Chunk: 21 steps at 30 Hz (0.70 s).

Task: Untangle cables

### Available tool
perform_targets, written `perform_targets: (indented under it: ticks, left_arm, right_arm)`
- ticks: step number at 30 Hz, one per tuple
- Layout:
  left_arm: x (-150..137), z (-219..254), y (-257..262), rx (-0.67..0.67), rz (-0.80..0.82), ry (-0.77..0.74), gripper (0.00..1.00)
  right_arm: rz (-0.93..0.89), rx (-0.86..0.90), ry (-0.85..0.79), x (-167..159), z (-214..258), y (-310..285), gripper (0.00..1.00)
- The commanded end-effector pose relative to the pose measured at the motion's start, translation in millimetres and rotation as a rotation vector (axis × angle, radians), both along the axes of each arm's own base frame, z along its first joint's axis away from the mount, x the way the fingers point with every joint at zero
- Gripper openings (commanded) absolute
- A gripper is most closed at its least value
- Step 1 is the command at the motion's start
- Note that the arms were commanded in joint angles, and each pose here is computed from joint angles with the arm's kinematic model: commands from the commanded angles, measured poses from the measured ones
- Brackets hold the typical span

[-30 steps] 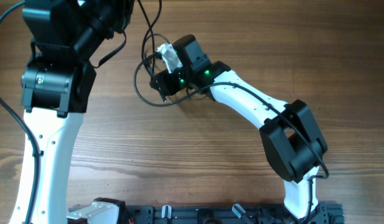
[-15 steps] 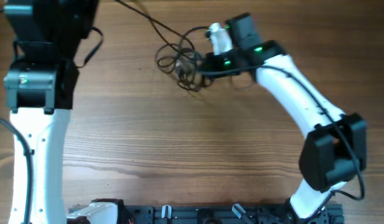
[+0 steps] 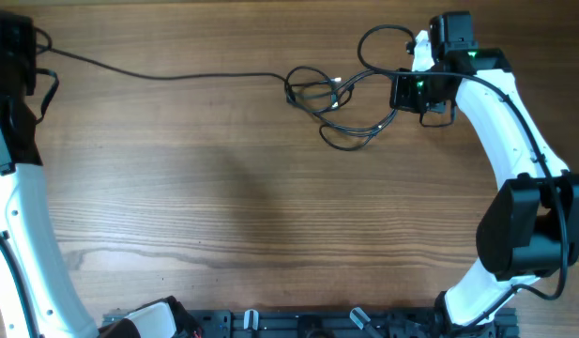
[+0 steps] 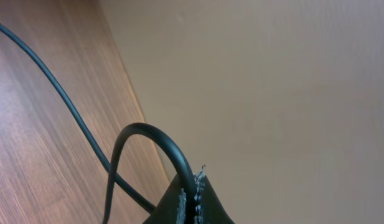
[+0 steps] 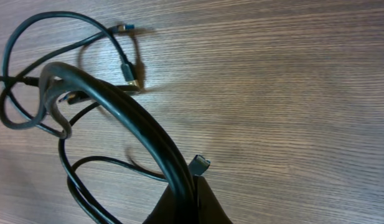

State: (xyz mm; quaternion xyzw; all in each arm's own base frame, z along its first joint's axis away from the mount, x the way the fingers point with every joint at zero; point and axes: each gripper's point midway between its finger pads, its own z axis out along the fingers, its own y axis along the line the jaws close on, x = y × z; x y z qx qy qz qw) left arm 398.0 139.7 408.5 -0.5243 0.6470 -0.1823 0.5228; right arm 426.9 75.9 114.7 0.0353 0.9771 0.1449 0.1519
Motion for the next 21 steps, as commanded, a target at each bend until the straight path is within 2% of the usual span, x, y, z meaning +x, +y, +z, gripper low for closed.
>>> perform_targets:
  ticks: [1, 4, 5, 6, 8, 10, 11, 14, 18, 21]
  left_arm:
    - [4.5, 22.1, -33.5, 0.112, -0.206, -0.035, 0.04]
    - [6.6, 25.2, -40.4, 0.137, -0.251, -0.044, 0.04]
    - [8.3, 25.9, -52.7, 0.118, -0.320, -0.058, 0.04]
    - [9.5, 27.6, -74.3, 0.093, -0.442, -0.081, 0.04]
    - [6.9, 39.4, -126.2, 0.159, -0.752, -0.162, 0.04]
    - [-21.1, 58.9, -197.2, 0.233, -1.162, -0.322, 0.04]
    - [-30.3, 67.9, -215.2, 0.231, -1.240, -0.371, 0.04]
    - [-43.5, 124.9, -233.4, 0.244, -1.251, -0.533, 0.04]
    - [-75.3, 234.3, -213.7, 0.338, -1.092, -0.834, 0.04]
    - [-83.5, 263.7, -188.4, 0.378, -0.951, -0.891, 0.04]
  right_arm:
    - [0.081, 0.034, 0.000, -4.4, -3.0, 16.9, 0.04]
    - [0.131, 0.034, -0.010, -6.0, -2.5, 22.0, 0.04]
    - [0.190, 0.053, -0.023, -7.9, -0.9, 28.1, 0.04]
    - [0.224, 0.073, -0.030, -9.0, 0.2, 34.2, 0.04]
    - [0.219, 0.074, -0.018, -7.2, -6.8, 35.3, 0.04]
    - [0.208, 0.077, 0.036, -8.0, -27.5, 35.5, 0.04]
    - [0.202, 0.085, 0.066, -8.7, -38.9, 36.3, 0.04]
    - [0.216, 0.140, 0.108, -8.8, -60.0, 46.6, 0.04]
    - [0.221, 0.143, 0.174, -12.7, -91.6, 53.2, 0.04]
    - [0.217, 0.142, 0.223, -15.9, -116.9, 53.4, 0.04]
